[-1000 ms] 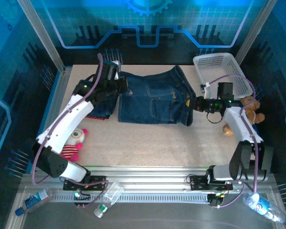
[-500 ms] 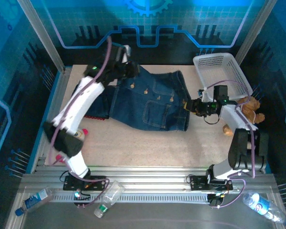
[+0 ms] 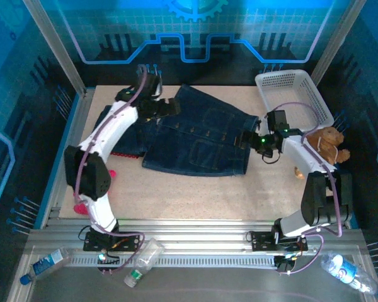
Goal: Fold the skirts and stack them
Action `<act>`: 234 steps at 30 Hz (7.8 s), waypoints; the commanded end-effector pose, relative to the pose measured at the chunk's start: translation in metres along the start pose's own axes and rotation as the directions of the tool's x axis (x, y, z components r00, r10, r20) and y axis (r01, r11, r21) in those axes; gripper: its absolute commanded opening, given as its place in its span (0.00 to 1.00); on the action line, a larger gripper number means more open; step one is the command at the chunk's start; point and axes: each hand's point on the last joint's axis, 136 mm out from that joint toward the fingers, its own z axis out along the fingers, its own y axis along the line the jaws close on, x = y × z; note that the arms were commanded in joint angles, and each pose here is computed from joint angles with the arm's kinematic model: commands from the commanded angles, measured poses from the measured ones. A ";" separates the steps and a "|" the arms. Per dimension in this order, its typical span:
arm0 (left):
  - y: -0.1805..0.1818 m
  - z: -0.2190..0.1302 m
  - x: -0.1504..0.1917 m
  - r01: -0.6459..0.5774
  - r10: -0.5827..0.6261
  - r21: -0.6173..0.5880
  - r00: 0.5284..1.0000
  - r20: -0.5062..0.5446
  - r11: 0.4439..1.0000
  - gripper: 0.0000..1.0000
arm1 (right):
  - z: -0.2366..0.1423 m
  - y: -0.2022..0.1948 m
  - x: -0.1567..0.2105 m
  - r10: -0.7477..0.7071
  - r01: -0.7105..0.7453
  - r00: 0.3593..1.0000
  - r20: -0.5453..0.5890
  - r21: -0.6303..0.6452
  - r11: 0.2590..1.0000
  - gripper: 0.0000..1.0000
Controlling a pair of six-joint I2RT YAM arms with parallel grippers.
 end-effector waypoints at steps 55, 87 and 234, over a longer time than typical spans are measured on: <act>0.100 0.038 0.199 0.418 -0.461 -0.199 0.838 -0.292 0.886 0.82 | 0.037 -0.050 0.096 0.248 -0.214 0.958 -0.142 0.221 0.951 0.12; 0.120 0.025 0.262 0.498 -0.550 -0.248 0.803 -0.231 0.831 0.11 | 0.031 -0.051 0.060 0.170 -0.135 0.981 -0.099 0.289 0.948 0.11; 0.055 0.105 0.058 -0.002 -0.031 -0.140 0.972 -0.234 0.990 0.62 | 0.004 -0.086 -0.006 0.202 -0.187 0.978 -0.045 0.228 0.956 0.26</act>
